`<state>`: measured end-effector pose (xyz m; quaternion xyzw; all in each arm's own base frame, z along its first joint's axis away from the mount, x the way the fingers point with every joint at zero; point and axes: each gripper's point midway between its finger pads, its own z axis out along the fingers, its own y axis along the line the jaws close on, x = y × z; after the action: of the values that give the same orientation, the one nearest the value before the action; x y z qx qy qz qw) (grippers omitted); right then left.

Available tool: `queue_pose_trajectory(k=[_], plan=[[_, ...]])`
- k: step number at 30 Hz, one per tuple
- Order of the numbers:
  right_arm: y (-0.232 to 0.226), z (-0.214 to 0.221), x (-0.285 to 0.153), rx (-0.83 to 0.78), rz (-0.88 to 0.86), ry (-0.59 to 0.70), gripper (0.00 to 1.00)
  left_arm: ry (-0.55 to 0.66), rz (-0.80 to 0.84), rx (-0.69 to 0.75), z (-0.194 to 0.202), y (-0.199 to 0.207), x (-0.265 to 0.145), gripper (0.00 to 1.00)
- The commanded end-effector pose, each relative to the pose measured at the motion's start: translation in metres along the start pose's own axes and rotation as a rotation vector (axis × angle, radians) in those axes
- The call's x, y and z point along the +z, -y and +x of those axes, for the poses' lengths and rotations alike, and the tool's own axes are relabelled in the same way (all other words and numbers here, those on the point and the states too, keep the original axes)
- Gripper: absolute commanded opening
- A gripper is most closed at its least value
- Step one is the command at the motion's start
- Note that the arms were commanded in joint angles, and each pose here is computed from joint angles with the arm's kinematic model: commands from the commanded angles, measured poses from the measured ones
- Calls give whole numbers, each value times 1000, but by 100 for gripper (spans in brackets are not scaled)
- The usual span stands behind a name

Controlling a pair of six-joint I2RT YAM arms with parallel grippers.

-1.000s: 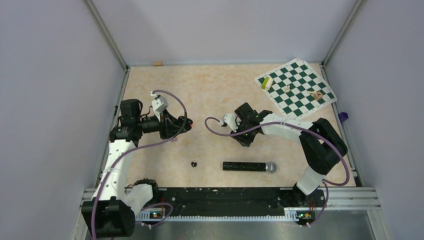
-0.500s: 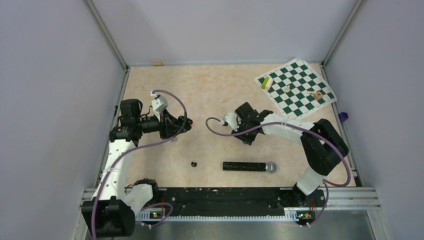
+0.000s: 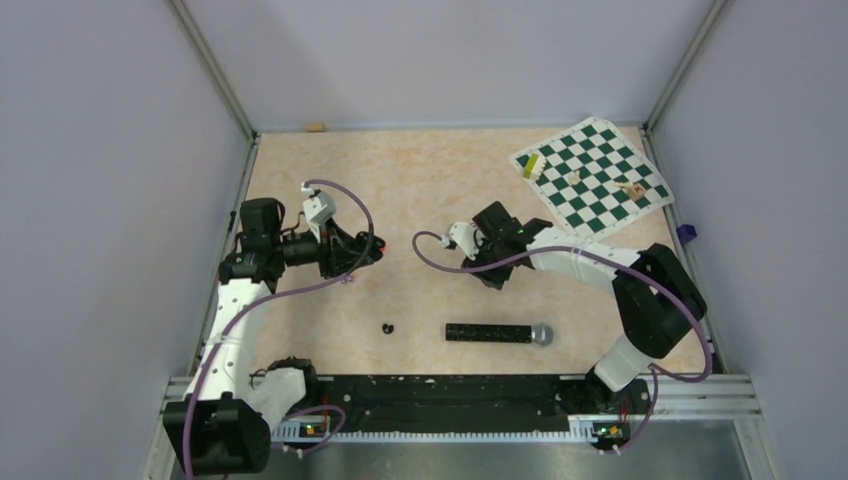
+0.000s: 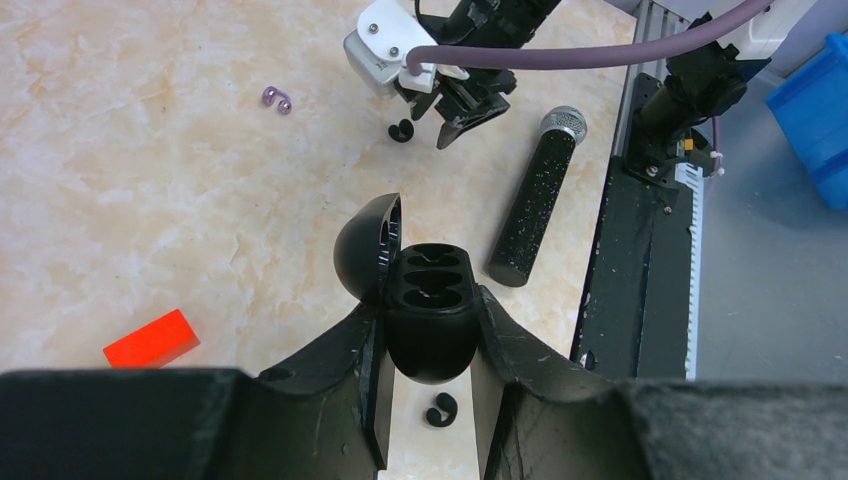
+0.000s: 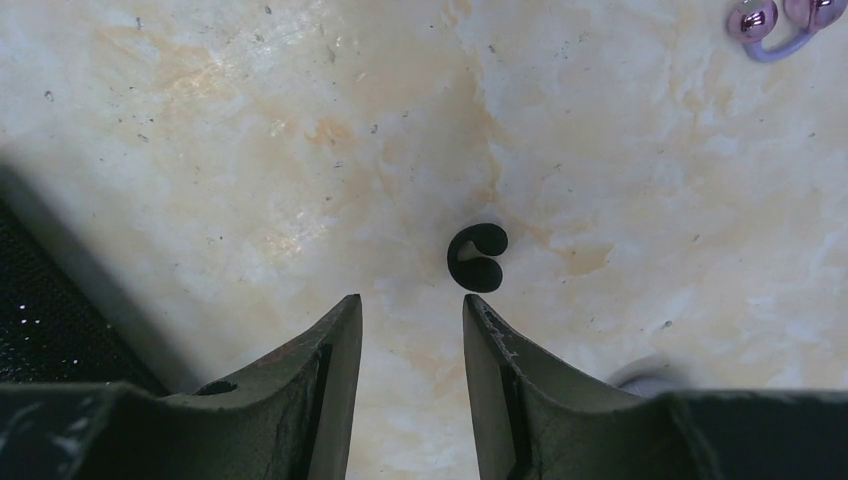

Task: Insert the wireless bluetooth earbuds into the charging case
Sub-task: Pick up the earbud from the center of the board.

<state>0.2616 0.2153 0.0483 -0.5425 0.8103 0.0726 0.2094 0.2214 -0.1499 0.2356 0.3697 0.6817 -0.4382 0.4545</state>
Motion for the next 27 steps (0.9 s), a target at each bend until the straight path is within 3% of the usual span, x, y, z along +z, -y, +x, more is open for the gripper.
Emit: queue_pose_trajectory(k=[1, 27], plan=[[11, -16, 2, 10, 45, 17, 42, 26, 28, 24, -5, 3, 0, 0], [11, -10, 16, 4, 44, 6, 42, 30, 28, 25, -6, 2, -1, 0]])
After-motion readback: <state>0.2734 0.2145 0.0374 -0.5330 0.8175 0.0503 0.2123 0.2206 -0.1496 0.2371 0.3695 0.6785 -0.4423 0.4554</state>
